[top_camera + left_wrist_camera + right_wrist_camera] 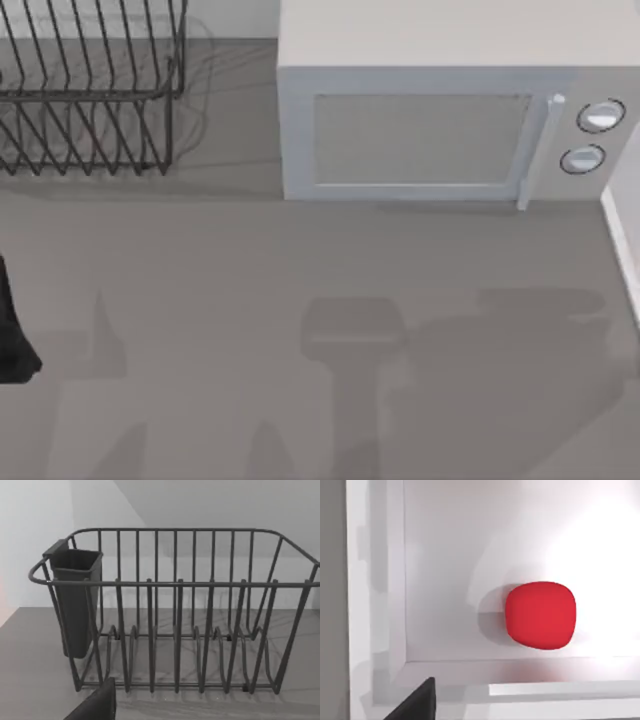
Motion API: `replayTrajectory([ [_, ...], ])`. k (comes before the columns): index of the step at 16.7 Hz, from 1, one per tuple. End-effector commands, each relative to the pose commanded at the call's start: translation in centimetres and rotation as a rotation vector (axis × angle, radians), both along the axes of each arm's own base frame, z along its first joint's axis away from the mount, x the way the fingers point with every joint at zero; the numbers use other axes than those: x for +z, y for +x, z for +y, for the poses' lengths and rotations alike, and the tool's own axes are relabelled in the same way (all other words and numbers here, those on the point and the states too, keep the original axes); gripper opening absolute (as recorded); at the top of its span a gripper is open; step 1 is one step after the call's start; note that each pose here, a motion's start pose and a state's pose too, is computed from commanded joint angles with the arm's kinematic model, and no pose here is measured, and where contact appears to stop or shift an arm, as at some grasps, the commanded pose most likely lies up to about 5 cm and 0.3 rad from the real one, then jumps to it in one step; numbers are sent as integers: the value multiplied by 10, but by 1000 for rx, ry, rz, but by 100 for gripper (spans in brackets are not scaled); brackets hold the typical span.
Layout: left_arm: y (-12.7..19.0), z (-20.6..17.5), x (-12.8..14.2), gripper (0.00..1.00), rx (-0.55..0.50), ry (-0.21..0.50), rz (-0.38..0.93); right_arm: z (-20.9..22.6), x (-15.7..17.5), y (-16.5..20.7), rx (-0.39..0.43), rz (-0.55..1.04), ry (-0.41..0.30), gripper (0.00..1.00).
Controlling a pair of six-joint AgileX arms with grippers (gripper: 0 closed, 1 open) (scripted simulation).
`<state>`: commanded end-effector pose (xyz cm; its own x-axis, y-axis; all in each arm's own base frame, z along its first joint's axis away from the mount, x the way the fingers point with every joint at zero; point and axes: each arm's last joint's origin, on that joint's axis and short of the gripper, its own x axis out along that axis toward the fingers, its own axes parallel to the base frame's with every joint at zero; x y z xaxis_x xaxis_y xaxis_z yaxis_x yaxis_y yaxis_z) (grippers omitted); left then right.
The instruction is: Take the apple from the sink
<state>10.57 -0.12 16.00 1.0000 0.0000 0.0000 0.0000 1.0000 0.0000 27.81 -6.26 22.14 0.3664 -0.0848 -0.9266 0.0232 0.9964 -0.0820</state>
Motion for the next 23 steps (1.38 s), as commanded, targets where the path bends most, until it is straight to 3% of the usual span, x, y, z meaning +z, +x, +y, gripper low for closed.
replayTrajectory([
  [4, 0, 0, 0, 100, 0, 0, 0, -25, -37, 46, -3, 248, 52, 100],
  [8, 0, 0, 0, 100, 0, 0, 0, -39, -60, 66, -2, 366, 84, 100],
  [16, 0, 0, 0, 100, 0, 0, 0, -39, -68, 68, 2, 378, 87, 100],
  [23, 0, 0, 0, 100, 0, 0, 0, -43, -164, 78, -1, 359, 82, 100],
])
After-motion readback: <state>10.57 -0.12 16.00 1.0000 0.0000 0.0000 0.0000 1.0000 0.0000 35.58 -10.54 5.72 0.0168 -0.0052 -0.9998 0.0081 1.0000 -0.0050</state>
